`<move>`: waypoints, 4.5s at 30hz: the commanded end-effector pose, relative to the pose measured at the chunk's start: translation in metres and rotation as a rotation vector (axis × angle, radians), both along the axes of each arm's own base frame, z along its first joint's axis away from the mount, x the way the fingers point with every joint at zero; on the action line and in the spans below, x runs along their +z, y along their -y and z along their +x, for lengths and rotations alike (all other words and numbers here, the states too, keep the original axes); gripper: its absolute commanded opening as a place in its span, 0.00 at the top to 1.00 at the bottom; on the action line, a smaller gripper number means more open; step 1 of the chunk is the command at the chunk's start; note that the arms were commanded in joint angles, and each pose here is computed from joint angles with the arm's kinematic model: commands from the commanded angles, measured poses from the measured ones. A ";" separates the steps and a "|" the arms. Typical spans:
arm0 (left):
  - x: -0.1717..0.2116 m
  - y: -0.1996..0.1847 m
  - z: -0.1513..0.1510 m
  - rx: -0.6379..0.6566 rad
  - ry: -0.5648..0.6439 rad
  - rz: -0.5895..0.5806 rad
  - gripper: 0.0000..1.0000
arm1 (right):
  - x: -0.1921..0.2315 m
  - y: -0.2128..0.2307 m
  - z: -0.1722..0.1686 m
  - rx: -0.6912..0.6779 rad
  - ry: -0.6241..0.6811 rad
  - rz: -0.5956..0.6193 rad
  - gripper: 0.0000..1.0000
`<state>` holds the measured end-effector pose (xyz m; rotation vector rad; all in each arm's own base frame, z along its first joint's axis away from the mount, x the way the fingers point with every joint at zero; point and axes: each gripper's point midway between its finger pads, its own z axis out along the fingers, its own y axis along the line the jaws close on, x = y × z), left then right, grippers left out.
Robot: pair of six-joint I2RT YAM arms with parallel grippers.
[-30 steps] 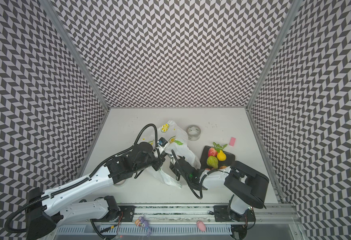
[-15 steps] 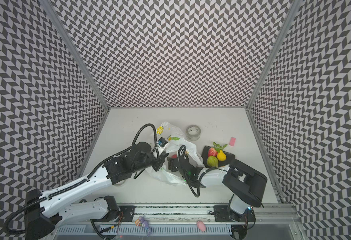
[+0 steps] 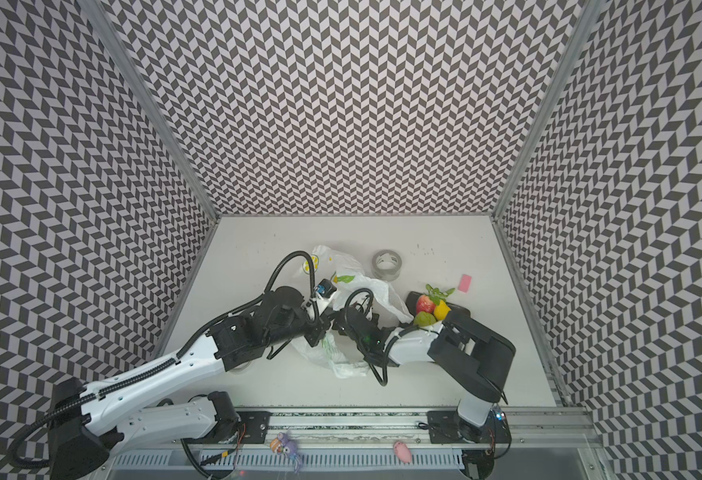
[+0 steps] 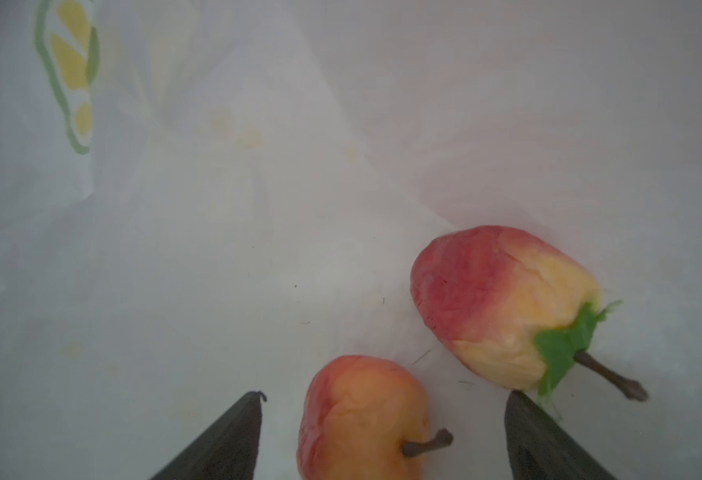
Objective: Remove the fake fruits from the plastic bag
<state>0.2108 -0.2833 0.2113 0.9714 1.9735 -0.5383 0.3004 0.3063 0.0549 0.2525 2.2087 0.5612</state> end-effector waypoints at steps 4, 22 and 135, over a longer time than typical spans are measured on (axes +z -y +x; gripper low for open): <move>-0.013 0.002 0.004 0.003 0.001 0.034 1.00 | -0.014 0.012 0.027 -0.168 0.008 -0.119 0.10; -0.018 0.000 0.008 0.018 0.011 0.054 1.00 | -0.047 0.007 0.028 -0.134 -0.088 -0.257 0.46; -0.021 -0.024 0.050 0.260 -0.006 0.065 1.00 | 0.077 0.321 -0.028 -0.570 0.006 -0.010 0.14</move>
